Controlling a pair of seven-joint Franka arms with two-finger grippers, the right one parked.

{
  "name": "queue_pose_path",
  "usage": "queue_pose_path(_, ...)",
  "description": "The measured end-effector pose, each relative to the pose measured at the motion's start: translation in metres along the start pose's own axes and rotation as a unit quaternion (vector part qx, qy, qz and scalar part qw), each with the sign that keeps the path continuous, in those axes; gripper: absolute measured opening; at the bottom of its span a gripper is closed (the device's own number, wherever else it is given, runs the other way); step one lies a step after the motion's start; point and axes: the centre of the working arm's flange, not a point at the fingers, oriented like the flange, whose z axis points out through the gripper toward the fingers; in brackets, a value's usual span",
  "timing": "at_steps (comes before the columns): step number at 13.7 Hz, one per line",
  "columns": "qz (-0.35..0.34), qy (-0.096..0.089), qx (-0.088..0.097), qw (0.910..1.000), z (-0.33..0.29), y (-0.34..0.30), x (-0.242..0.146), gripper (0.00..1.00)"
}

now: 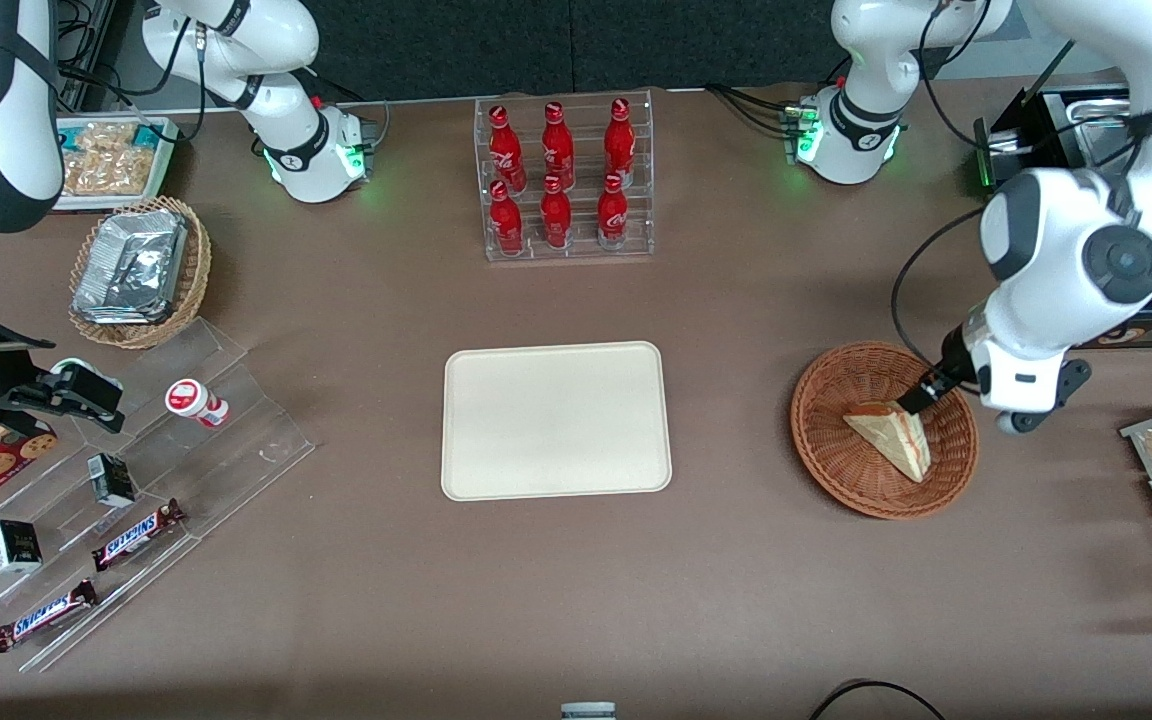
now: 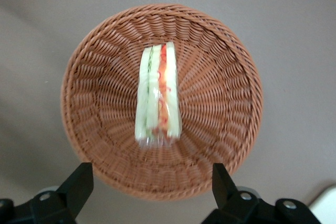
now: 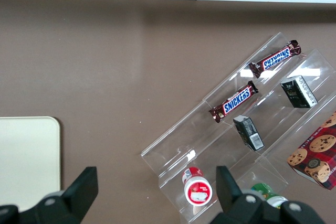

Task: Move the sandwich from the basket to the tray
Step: 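Lower the open left gripper around the wrapped sandwich and close it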

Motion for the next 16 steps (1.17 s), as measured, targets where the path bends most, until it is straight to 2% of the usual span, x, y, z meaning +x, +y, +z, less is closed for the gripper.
queue_pose_path(2,-0.015,0.005,-0.008,0.9998,0.031,-0.002,0.01,1.0)
queue_pose_path(5,-0.036,0.023,-0.029,0.9987,0.084,-0.01,0.012,1.0)
queue_pose_path(9,-0.048,0.022,-0.033,0.998,0.113,-0.011,0.01,1.0)
queue_pose_path(10,-0.05,0.025,-0.036,0.9978,0.116,-0.011,0.011,0.93)
queue_pose_path(13,-0.05,0.024,-0.037,0.9978,0.124,-0.01,0.011,0.58)
queue_pose_path(15,-0.05,0.025,-0.038,0.9978,0.123,-0.01,0.011,0.41)
queue_pose_path(16,-0.048,0.026,-0.038,0.9978,0.123,-0.01,0.011,0.36)
